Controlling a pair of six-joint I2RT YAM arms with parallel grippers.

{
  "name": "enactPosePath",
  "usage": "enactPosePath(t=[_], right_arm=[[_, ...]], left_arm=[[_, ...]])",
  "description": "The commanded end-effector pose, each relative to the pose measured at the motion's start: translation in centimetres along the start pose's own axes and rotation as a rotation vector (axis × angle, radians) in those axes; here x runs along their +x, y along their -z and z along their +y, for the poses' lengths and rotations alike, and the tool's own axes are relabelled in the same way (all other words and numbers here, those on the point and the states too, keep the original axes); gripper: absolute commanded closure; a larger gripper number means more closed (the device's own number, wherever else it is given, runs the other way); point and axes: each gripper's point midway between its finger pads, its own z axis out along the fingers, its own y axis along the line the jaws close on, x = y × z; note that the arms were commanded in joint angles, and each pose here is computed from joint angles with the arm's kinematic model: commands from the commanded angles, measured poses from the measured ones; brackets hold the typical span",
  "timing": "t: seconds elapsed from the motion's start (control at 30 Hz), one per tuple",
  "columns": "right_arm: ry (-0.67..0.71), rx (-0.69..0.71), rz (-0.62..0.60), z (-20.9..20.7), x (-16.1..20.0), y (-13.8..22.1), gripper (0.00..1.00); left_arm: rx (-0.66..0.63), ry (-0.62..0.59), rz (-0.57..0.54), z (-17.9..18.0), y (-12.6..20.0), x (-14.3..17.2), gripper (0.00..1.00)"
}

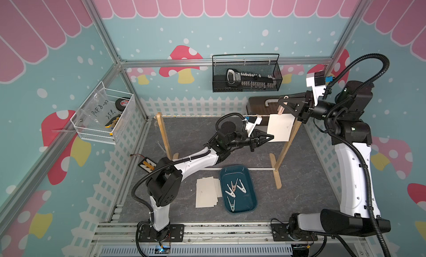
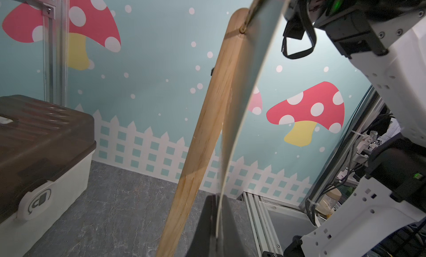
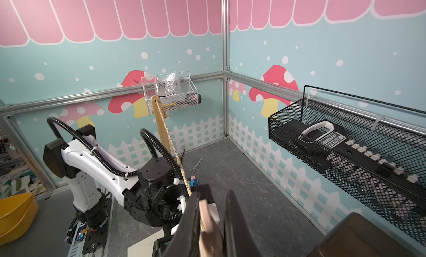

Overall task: Remove the postcards from the strings
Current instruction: Remove the clamp from the clothesline, then place the clamp in the storage box, then place the postcard on the postcard.

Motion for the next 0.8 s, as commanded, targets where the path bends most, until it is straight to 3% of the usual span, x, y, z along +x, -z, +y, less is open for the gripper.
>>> enactPosePath(t=[0.0, 0.27, 0.47, 0.77], right_arm=[[0.071, 0.05, -0.052, 1.5, -2.9, 0.8, 0.97], [0.091, 0.103, -0.124, 4.3, -6.1, 2.4, 0.97], [0.083, 0.064, -0.191, 8.6, -7.5, 3.1, 0.96], [-0.102, -0.018, -0.223, 12.3, -4.4, 2.3, 0.97]], left_arm=[[-0.023, 0.022, 0.033, -0.2, 0.4, 0.0, 1.0], [-0.103, 0.041, 0.105, -2.4, 3.7, 0.9, 1.0], [-0.203, 0.091, 0.189, -5.0, 8.0, 2.4, 1.0], [-0.446, 0.221, 0.291, -7.8, 16.3, 5.4, 1.0]])
